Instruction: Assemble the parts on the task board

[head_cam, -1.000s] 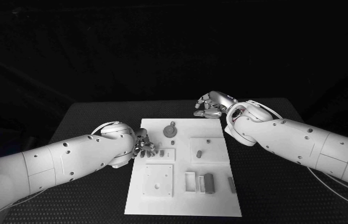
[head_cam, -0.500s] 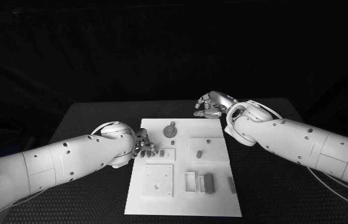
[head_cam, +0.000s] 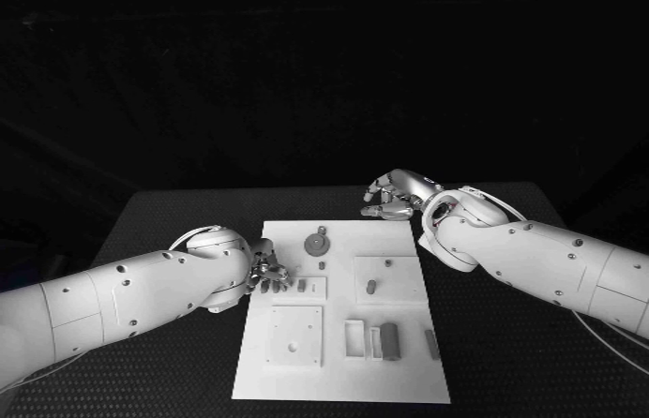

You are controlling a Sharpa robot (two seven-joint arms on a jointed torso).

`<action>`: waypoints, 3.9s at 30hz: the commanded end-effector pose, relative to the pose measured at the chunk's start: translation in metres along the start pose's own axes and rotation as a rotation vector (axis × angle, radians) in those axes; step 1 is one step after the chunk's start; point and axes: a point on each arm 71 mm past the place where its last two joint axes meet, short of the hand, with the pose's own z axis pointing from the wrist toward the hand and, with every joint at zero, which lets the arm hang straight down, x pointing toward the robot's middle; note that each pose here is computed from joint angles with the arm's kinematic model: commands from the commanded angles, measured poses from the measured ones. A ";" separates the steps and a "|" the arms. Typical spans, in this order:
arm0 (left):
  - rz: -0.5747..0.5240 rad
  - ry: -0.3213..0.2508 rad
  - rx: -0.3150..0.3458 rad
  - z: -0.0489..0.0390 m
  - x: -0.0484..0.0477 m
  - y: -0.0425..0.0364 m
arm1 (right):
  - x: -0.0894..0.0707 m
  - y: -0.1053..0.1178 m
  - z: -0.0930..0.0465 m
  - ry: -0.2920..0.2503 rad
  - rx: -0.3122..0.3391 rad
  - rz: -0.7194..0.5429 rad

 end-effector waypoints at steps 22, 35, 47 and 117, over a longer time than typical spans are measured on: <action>0.015 0.004 -0.001 0.0002 0.0006 -0.0012 | 0.001 0.001 0.000 0.011 -0.005 -0.002; 0.040 0.001 -0.005 0.0004 0.0002 -0.0001 | 0.002 0.001 0.000 0.011 -0.005 -0.002; 0.033 0.003 -0.002 0.0007 0.0005 -0.0009 | 0.002 0.002 0.000 0.012 -0.006 -0.002; -0.467 -0.243 0.306 0.0041 -0.0371 0.0101 | 0.000 -0.005 0.000 0.011 0.010 -0.008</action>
